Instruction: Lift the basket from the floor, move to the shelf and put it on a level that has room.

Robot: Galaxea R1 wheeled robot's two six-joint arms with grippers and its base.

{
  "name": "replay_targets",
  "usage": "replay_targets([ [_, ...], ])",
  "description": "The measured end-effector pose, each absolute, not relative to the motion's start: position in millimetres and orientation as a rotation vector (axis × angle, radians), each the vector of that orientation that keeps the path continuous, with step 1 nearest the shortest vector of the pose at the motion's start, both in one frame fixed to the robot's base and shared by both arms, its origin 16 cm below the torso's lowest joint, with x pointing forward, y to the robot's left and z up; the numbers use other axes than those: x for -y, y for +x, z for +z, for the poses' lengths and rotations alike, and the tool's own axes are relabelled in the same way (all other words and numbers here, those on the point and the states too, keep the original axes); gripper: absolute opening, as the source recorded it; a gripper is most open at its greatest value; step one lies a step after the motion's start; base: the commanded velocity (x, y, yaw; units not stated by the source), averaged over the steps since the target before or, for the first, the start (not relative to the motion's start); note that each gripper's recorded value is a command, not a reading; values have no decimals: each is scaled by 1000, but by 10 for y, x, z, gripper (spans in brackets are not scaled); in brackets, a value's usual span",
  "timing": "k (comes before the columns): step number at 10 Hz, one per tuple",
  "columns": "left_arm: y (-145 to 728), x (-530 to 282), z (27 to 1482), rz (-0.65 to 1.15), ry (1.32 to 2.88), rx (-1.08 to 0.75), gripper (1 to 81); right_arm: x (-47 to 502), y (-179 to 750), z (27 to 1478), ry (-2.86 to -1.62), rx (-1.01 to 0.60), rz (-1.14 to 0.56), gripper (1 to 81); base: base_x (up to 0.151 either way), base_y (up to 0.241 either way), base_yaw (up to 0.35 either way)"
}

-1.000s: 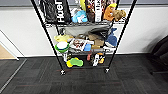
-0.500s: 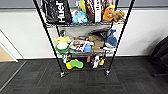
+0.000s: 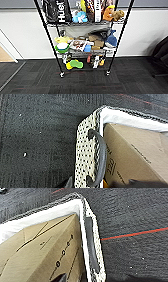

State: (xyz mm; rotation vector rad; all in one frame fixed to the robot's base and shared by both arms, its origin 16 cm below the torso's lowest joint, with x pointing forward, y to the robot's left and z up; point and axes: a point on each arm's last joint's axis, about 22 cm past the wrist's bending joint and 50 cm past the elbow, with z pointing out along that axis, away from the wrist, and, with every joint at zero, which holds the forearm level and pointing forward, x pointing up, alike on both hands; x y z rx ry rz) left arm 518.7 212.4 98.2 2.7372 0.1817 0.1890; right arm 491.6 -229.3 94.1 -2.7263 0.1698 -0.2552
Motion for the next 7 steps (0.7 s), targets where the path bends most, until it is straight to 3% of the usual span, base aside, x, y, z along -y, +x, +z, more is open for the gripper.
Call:
replay_targets([
  [5,5069,-2021,624,88,2735,-201,811,2252,4824,613,-2730,-207,-149,811,0,0,0],
  [7,5448,-1877,699,143,2714,-183,811,2273,4989,618,-2728,-221,-166,811,0,0,0],
])
